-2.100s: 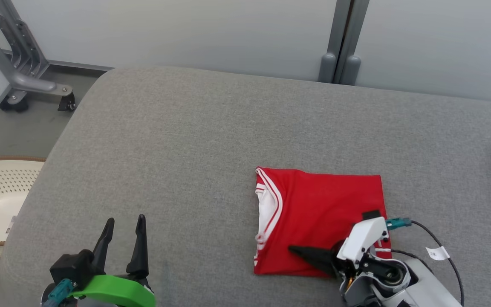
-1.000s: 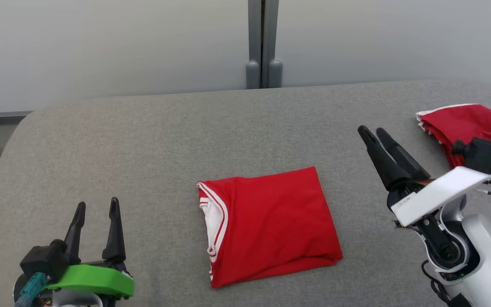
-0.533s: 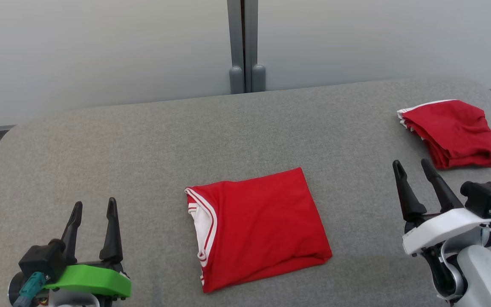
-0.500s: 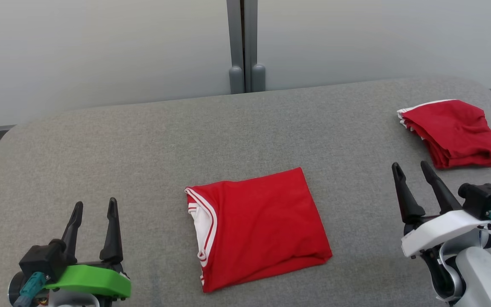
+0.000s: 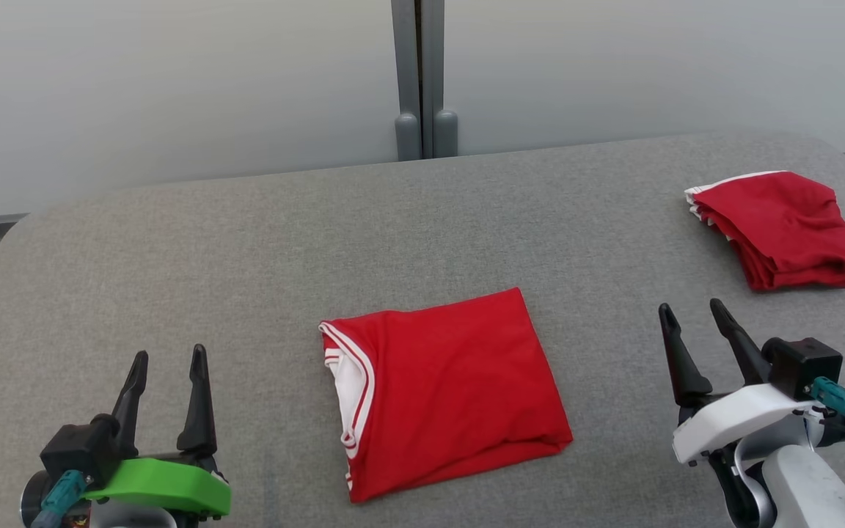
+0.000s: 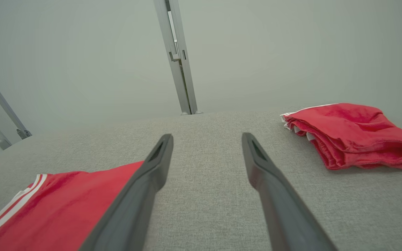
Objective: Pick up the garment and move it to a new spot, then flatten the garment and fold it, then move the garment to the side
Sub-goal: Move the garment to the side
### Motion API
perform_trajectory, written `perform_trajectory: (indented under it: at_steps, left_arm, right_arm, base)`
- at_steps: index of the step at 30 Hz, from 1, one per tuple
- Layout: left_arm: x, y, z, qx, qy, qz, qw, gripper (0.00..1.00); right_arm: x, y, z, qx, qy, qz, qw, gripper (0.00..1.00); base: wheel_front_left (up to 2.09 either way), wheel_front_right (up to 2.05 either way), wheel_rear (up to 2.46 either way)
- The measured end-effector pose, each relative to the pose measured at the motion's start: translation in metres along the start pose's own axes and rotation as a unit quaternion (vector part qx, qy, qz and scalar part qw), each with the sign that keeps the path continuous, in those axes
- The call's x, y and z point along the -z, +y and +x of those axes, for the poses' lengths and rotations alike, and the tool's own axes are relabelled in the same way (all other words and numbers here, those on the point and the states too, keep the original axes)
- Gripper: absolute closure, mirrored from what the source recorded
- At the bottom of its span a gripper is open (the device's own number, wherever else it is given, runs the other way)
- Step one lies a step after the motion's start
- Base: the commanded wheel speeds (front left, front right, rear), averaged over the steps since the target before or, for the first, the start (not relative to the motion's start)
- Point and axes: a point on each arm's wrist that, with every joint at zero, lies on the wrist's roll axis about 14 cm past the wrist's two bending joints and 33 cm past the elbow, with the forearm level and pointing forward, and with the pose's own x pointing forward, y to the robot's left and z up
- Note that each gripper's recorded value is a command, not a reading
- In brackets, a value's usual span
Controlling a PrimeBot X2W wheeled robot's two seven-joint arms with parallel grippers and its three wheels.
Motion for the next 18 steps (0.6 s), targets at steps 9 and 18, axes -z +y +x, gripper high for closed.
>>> perform_trajectory:
  at_steps: [9,18]
  left_arm:
    - [0.003,0.0,-0.003,-0.003,0.004,-0.003,1.0,0.0]
    - [0.004,0.005,-0.007,-0.011,0.005,-0.004,1.0,0.0]
  right_arm:
    - [0.01,0.005,0.001,-0.008,0.016,-0.005,1.0,0.0]
    - [0.025,0.018,0.014,-0.03,0.05,-0.002,0.998,0.0]
  base:
    - [0.0,0.0,0.0]
    - [0.0,0.0,0.0]
